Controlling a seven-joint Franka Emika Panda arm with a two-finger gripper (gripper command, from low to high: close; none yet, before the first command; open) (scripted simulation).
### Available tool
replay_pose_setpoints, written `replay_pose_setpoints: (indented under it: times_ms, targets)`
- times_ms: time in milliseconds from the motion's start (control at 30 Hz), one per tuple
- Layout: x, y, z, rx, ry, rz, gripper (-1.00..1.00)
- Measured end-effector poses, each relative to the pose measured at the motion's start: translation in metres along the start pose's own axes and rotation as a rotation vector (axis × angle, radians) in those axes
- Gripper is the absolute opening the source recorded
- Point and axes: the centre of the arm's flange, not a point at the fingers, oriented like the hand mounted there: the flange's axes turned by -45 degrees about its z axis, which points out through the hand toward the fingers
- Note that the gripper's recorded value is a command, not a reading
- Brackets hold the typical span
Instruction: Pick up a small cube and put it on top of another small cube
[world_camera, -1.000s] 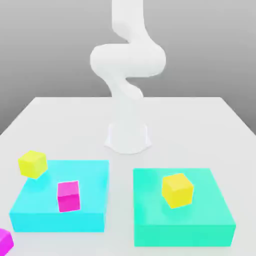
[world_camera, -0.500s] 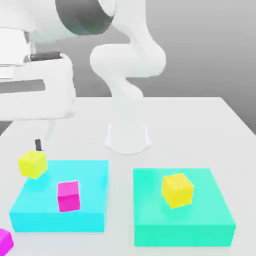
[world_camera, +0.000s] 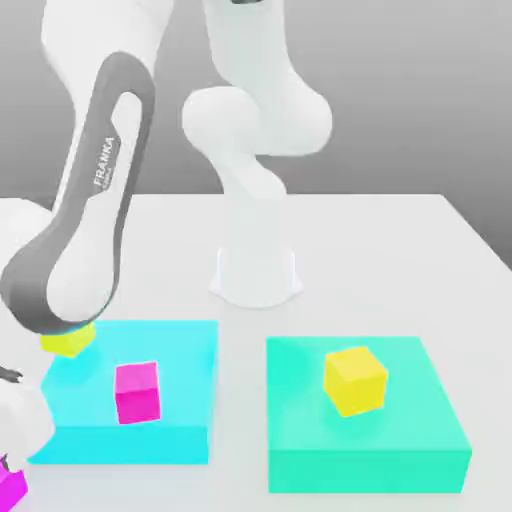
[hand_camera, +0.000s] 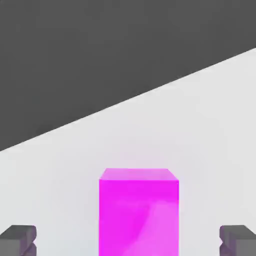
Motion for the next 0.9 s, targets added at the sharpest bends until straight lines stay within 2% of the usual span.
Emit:
replay_pose_setpoints:
  times_ms: [33,233,400,900]
  targets:
    - [-0.001,0.0,0.011,0.0,-0.001,0.001,-1.0]
    - [-0.001,0.0,0.017,0.001,-0.002,0.001,-1.0]
    - [-0.002,-0.001,-0.041,0.001,-0.002,-0.006,-1.0]
    - [-0.092,-0.095,-0.152,0.008,-0.01,-0.569,-1.0]
